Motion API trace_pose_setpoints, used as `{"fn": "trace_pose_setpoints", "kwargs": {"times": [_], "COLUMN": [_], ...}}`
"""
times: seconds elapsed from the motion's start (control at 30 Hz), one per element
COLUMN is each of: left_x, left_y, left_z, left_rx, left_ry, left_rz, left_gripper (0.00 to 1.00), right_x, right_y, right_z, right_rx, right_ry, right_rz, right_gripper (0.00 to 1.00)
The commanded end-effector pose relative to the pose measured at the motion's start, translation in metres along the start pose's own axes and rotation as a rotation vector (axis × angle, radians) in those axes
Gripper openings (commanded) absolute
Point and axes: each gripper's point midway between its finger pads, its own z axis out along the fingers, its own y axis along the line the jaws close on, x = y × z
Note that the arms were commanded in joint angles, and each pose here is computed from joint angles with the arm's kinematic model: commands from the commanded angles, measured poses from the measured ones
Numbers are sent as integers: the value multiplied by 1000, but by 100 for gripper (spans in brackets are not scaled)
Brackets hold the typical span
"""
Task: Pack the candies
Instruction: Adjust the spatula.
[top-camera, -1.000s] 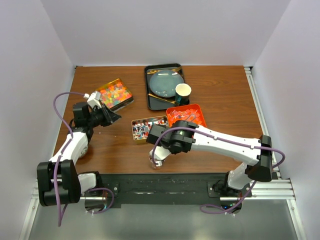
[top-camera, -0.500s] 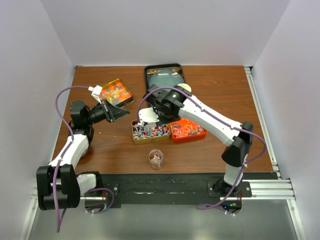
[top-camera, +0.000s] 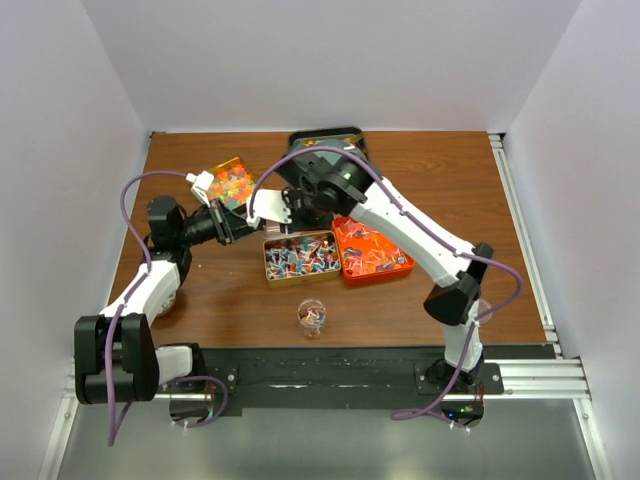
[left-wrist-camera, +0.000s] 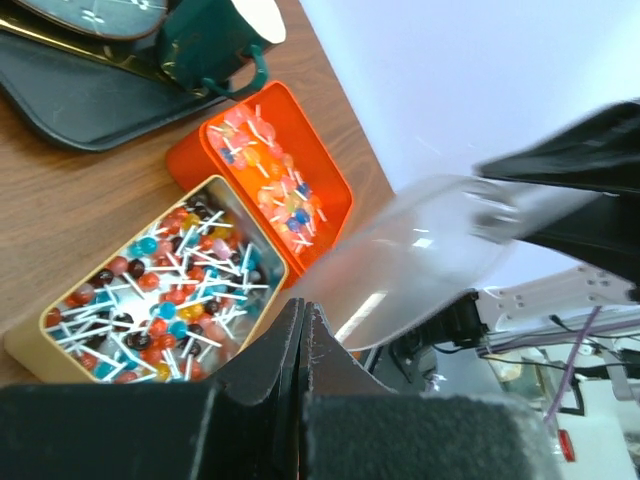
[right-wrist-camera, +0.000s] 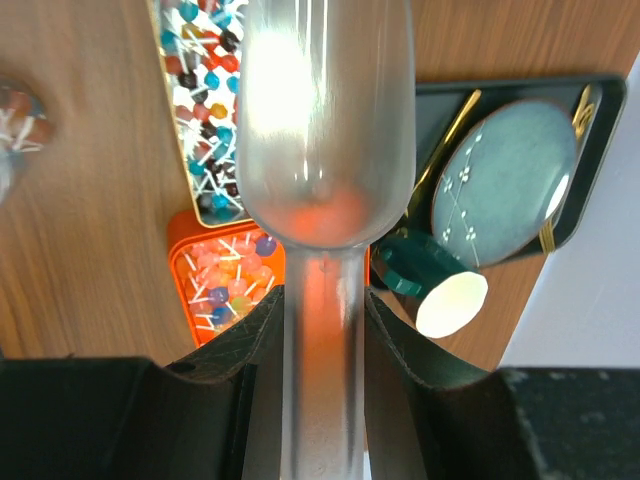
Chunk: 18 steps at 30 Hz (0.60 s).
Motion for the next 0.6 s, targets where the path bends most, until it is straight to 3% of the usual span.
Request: {"fn": "trace_pose_setpoints", "kwargs": {"times": [0.0, 0.07, 0.17, 0.2, 0.27, 0.4, 0.57], "left_x": [-14, -21, -24, -22, -3, 36, 63], "left_y": [12, 29, 62, 71, 95, 119, 132], "left_z": [1, -5, -20, -25, -37, -49, -54], "left_rx": [-65, -167, -354, -405, -518, -624, -656], "left_ry": [-28, -56, -92, -92, -67, -34, -21], "left_rz": [72, 77, 44, 29, -39, -167, -260], "left_gripper": [0, 0, 15, 24, 32, 49, 54], "right_x": [11, 33, 84, 99, 138, 190, 230], "right_y": [25, 27, 17, 16, 7, -4, -10], "right_z": [-49, -49, -44, -43, -41, -39, -28], "right_rx": [-44, -41, -50, -62, -83, -120, -158], "right_ry": [-71, -20, 91, 129, 216, 340, 458], "right_rz": [-53, -93, -102, -110, -138, -220, -380], "right_gripper": [0, 0, 0, 0, 0, 0, 0]}}
